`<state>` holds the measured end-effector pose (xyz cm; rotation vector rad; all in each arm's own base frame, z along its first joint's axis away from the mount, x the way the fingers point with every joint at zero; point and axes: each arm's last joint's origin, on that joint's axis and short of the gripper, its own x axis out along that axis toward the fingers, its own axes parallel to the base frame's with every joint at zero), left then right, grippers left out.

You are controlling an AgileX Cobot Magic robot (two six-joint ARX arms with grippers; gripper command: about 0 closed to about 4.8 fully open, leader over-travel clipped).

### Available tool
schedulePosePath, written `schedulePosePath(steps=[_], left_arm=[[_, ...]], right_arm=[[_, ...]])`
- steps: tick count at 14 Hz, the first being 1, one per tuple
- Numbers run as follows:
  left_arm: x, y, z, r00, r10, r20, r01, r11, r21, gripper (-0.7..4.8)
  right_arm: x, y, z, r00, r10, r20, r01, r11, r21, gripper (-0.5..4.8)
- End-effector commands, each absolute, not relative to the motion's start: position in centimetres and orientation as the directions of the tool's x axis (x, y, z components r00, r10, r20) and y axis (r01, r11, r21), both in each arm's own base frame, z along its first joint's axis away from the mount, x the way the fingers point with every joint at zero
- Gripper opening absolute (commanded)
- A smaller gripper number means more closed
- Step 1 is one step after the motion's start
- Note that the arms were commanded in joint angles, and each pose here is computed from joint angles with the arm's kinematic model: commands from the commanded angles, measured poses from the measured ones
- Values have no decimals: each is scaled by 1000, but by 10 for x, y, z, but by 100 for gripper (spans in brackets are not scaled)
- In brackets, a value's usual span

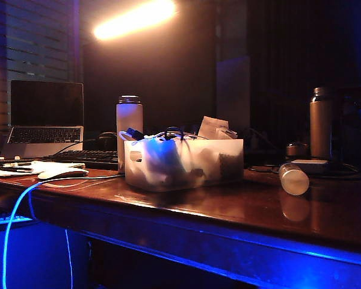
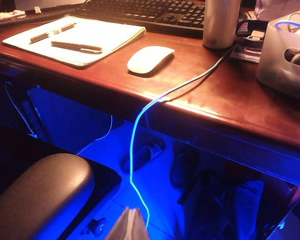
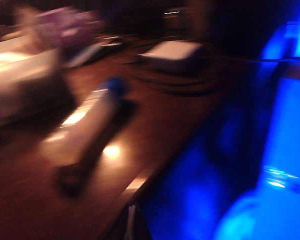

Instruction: Pick up the liquid glue and place it into the translucent box.

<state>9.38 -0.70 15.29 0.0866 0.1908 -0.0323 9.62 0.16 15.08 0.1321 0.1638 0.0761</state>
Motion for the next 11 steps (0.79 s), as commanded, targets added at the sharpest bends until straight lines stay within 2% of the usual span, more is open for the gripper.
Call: schedulePosePath(steps=[1,4,6,8,11], left_arm=[[94,-7,150,979,-29,-202,47,996,82,-5],[94,-7,150,979,-29,-201,46,996,82,-5],[95,-7,157,989,-36,-145,43,998,44,-5],[92,-7,189,997,-50,56,56,993,-108,-5],[73,-3,257,972,37,230,-1,988,-154,-5]], right_arm=[[96,7,149,984,46,-172,-30,995,92,-1],[96,6,150,987,6,-159,8,996,88,-1],[96,6,151,988,8,-151,6,996,93,-1],[97,6,153,991,8,-133,11,990,140,-1],[95,5,173,999,2,-34,6,977,213,-1]])
